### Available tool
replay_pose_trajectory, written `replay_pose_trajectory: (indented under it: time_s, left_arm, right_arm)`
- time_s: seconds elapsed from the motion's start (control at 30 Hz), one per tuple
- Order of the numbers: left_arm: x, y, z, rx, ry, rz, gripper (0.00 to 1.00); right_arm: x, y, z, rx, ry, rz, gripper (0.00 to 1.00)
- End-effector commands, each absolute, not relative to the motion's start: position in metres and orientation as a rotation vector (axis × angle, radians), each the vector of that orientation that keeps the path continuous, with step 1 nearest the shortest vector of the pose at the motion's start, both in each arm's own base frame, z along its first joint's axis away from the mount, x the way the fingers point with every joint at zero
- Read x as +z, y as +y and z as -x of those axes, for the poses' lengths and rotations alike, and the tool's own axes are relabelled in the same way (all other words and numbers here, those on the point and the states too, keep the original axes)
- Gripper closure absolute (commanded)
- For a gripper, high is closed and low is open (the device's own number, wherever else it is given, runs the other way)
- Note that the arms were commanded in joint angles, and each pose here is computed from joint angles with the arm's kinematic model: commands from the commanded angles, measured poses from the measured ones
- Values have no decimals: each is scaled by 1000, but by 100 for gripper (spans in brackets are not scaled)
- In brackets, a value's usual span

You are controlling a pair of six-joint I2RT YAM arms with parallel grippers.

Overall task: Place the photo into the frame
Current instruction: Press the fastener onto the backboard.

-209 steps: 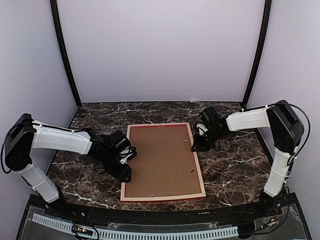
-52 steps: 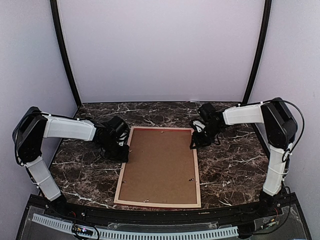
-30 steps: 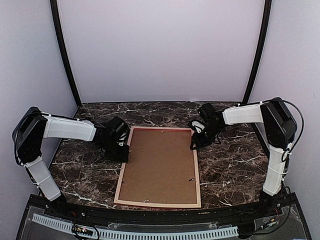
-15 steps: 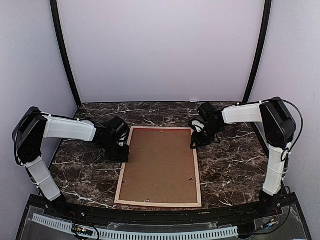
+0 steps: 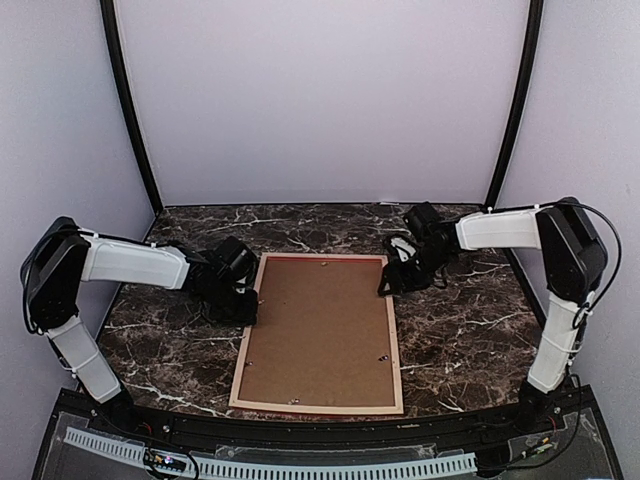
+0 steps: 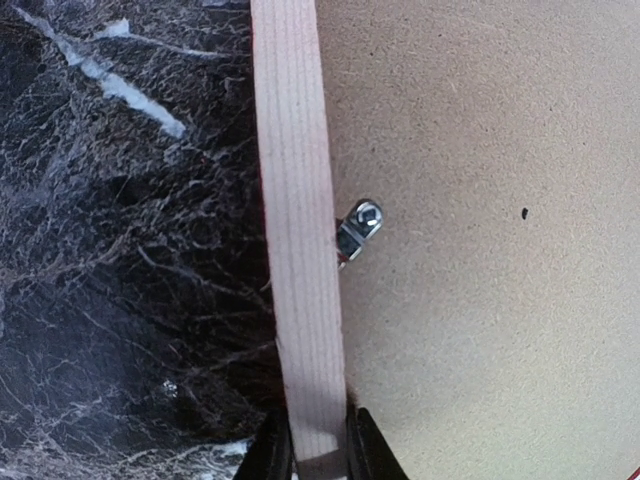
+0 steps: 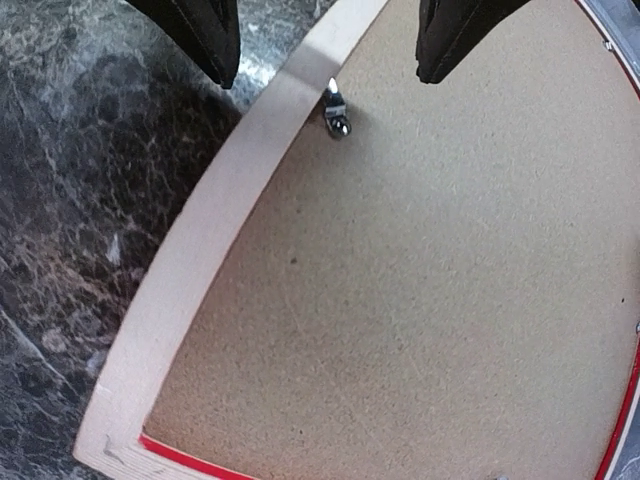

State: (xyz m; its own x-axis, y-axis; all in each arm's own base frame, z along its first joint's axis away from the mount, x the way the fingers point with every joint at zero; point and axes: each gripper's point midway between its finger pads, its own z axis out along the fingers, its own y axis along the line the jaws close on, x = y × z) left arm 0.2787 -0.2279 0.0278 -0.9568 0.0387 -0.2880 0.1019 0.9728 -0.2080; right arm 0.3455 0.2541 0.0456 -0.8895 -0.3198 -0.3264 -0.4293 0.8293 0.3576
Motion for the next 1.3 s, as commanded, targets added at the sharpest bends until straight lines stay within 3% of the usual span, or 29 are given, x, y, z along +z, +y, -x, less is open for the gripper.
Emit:
replay_pose_trajectory:
  time_s: [0.0, 0.47, 0.87, 1.27]
  left_arm:
    - [30, -230, -271, -353, 2825, -86, 87]
    - [32, -232, -274, -330, 2796, -92, 87]
    - [28, -231, -272, -323, 2804, -105, 87]
    - [28, -230, -270, -318, 2805, -113, 87]
  right_arm:
    - [66, 247, -331, 592, 2735, 459, 37]
    - [49, 248, -223, 465, 2820, 296, 29]
    - [32, 262, -194, 401, 2877, 298, 31]
    - [21, 257, -185, 246, 2884, 406, 39]
